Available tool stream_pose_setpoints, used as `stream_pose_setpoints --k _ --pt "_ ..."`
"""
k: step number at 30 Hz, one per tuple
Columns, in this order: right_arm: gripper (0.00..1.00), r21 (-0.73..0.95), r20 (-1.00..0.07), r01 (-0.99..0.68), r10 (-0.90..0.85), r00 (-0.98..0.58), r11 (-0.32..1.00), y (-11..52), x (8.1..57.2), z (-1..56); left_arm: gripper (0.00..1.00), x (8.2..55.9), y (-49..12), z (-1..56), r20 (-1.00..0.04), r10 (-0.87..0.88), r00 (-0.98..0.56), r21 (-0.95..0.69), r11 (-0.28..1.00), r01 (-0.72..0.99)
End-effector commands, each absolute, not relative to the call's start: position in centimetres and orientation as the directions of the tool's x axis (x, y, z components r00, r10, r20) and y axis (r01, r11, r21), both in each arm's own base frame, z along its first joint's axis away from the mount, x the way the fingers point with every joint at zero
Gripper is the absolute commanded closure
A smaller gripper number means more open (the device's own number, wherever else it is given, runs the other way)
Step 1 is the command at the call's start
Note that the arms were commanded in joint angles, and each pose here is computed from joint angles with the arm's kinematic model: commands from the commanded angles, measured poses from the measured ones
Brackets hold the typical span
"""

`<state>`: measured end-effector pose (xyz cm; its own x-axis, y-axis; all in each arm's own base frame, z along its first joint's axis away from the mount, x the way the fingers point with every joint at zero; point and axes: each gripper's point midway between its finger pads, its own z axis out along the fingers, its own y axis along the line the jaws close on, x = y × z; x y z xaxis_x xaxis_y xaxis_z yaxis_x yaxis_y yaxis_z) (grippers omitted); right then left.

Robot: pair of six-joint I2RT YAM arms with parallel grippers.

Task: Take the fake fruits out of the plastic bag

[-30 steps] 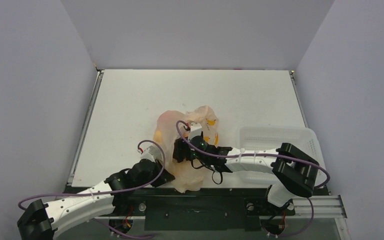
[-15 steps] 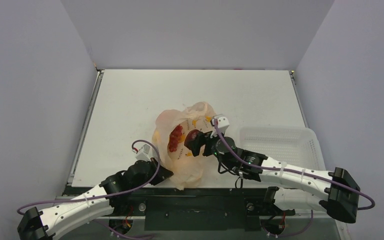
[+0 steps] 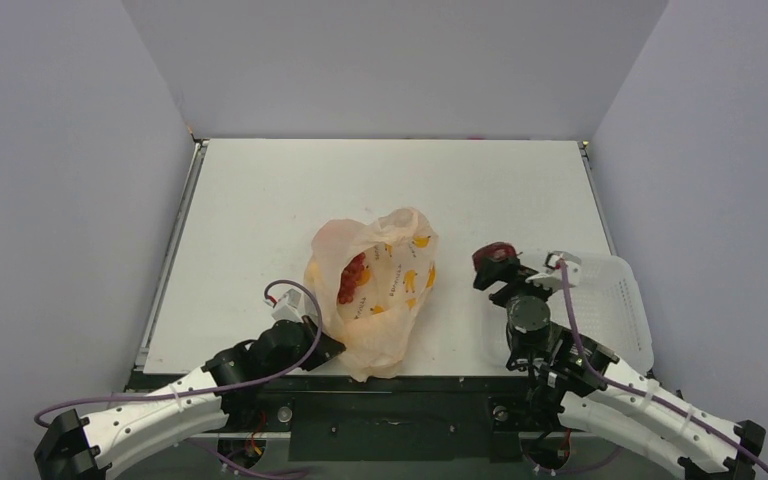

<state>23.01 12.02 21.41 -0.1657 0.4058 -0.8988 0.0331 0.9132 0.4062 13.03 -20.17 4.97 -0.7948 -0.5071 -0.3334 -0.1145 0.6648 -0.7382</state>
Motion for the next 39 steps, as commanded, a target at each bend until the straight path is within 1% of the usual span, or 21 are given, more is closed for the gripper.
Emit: stream_pose_setpoints --k 1,4,5,6,9,10,11,12,15,20,26,27,29,30,31,32,33,35,36,37,39 --pt "1.00 0.406 -0.901 0.366 0.435 0.004 0.838 3.9 22.8 20.8 1.00 13.7 -21.2 6.9 -0.344 -0.516 -0.784 -0.772 0.631 -0.077" --pt "1.00 0.396 -0.890 0.472 0.456 -0.014 0.788 1.5 23.4 18.6 1.00 13.8 -21.4 7.3 -0.344 -0.518 -0.783 -0.780 0.622 -0.069" --pt "1.00 0.379 -0.885 0.483 0.462 -0.061 0.789 1.6 23.6 17.3 1.00 13.8 -21.4 7.4 -0.345 -0.518 -0.783 -0.781 0.621 -0.067" --pt "1.00 0.385 -0.873 0.540 0.485 -0.049 0.749 0.2 23.7 16.4 1.00 13.8 -21.5 7.5 -0.346 -0.519 -0.781 -0.783 0.619 -0.065" --pt "1.00 0.396 -0.810 0.609 0.574 -0.122 0.687 -1.0 24.1 12.7 1.00 13.8 -21.5 7.4 -0.348 -0.517 -0.782 -0.781 0.621 -0.063" --pt "1.00 0.401 -0.779 0.598 0.601 -0.176 0.694 -0.3 24.1 11.2 1.00 13.8 -21.5 7.4 -0.346 -0.516 -0.783 -0.782 0.620 -0.063" --pt "1.00 0.411 -0.765 0.615 0.621 -0.168 0.673 -0.8 24.5 10.6 1.00 13.8 -21.5 7.4 -0.347 -0.514 -0.784 -0.781 0.622 -0.062" --pt "1.00 0.413 -0.740 0.606 0.639 -0.211 0.680 -0.1 24.4 9.3 1.00 13.8 -21.5 7.3 -0.348 -0.513 -0.785 -0.780 0.623 -0.062" --pt "1.00 0.421 -0.704 0.612 0.667 -0.246 0.670 0.3 24.8 7.5 1.00 13.7 -21.5 7.2 -0.349 -0.511 -0.786 -0.778 0.626 -0.062" --pt "1.00 0.456 -0.668 0.569 0.686 -0.289 0.684 2.0 25.8 6.4 1.00 13.7 -21.5 7.3 -0.347 -0.514 -0.785 -0.782 0.620 -0.060" --pt "1.00 0.492 -0.607 0.500 0.693 -0.390 0.713 4.7 26.5 4.9 1.00 13.7 -21.5 7.4 -0.346 -0.512 -0.786 -0.783 0.620 -0.059" --pt "0.98 0.501 -0.595 0.489 0.694 -0.405 0.714 5.1 26.6 4.7 1.00 13.7 -21.5 7.4 -0.347 -0.512 -0.786 -0.782 0.621 -0.059" --pt "0.91 0.518 -0.579 0.469 0.697 -0.422 0.715 5.8 26.8 4.4 1.00 13.7 -21.5 7.3 -0.347 -0.511 -0.786 -0.780 0.623 -0.061" --pt "0.84 0.526 -0.576 0.464 0.700 -0.423 0.713 6.0 26.9 4.4 1.00 13.7 -21.5 7.3 -0.346 -0.510 -0.787 -0.779 0.624 -0.061" --pt "0.80 0.530 -0.571 0.460 0.701 -0.428 0.713 6.1 26.9 4.4 1.00 13.6 -21.5 7.4 -0.344 -0.510 -0.788 -0.781 0.621 -0.061" --pt "0.72 0.533 -0.568 0.461 0.704 -0.425 0.709 6.1 26.8 4.3 1.00 13.6 -21.5 7.4 -0.343 -0.510 -0.789 -0.782 0.621 -0.061" --pt "0.68 0.537 -0.568 0.462 0.707 -0.421 0.706 6.1 26.8 4.3 1.00 13.6 -21.5 7.4 -0.344 -0.510 -0.789 -0.782 0.620 -0.060" --pt "0.50 0.542 -0.567 0.467 0.714 -0.411 0.699 6.0 26.6 4.3 1.00 13.6 -21.5 7.4 -0.346 -0.510 -0.788 -0.782 0.621 -0.059" --pt "0.46 0.550 -0.566 0.467 0.720 -0.401 0.692 5.9 26.4 4.4 1.00 13.6 -21.5 7.4 -0.346 -0.510 -0.788 -0.782 0.621 -0.058" --pt "0.38 0.546 -0.569 0.475 0.721 -0.394 0.690 5.7 26.3 4.4 1.00 13.6 -21.5 7.4 -0.344 -0.509 -0.789 -0.782 0.621 -0.059" --pt "0.29 0.553 -0.582 0.478 0.727 -0.363 0.682 5.2 26.1 5.1 1.00 13.6 -21.5 7.5 -0.344 -0.509 -0.789 -0.783 0.619 -0.058"
